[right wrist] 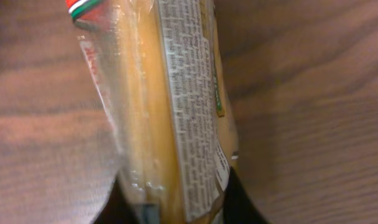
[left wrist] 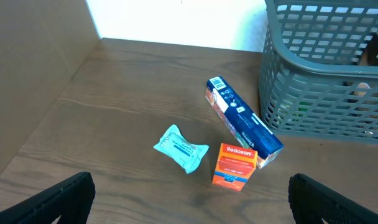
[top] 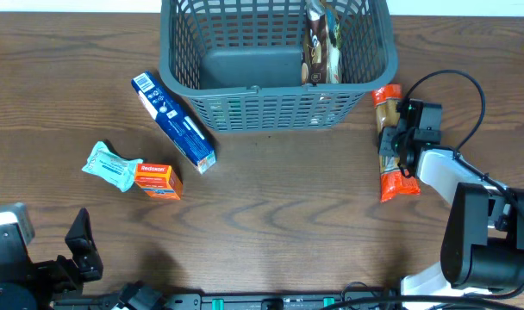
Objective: Pack container
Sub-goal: 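Grasp the pasta package with the right gripper and lift it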
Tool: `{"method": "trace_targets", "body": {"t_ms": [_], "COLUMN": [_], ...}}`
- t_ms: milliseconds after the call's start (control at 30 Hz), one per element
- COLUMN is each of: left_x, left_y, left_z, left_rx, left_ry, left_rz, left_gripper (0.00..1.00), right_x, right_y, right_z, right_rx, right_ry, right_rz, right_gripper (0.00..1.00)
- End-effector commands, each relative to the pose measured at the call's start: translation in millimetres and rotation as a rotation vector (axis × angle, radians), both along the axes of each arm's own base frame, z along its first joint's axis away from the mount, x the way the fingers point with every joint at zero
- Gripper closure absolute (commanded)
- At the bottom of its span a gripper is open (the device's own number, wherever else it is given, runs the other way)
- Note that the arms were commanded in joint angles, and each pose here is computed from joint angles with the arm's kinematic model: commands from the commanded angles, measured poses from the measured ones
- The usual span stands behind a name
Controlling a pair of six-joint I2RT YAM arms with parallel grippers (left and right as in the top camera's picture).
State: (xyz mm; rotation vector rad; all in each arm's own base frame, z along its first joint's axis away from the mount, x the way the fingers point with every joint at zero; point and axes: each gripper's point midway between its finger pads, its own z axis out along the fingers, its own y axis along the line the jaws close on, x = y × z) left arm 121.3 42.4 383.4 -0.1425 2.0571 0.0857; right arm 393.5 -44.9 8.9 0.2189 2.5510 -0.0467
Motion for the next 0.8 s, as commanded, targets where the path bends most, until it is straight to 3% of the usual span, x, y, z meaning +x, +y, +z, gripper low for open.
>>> {"method": "trace_targets", "body": {"t_ms": [0, 200, 367, 600, 767], "left_x": [1.0, 1.0, 1.0, 1.0, 1.0], "left_y": [0.5, 0.5, 0.5, 0.5, 0.5], "left_z": [1.9, 1.9, 1.9, 1.9, 1.9], "left_rx": [-0.004, -0.004, -0.004, -0.004, -0.004], "left_ry": [-0.004, -0.004, -0.004, -0.004, -0.004], "left_rz": [0.010, 0.010, 0.010, 0.010, 0.010], "left_gripper": [0.01, 0.01, 0.01, 0.01, 0.01], "right_x": [-29.4, -8.6, 21.3, 54.6, 58.4], "right_y": [6.8, 7.6, 0.8, -17.2, -31.3], "right_z": [-43.3, -18.9, 34.3, 150.7, 237.9], "right_rx": [0.053, 0.117, 0.143, 0.119, 0.055], "right_ry": [0.138, 0.058, -0.080, -0.346, -0.528], "right_rz": [-0.044, -0.115, -0.130, -0.140, -0.181], "right_gripper": [0.99, 0.99, 0.99, 0.99, 0.99]}}
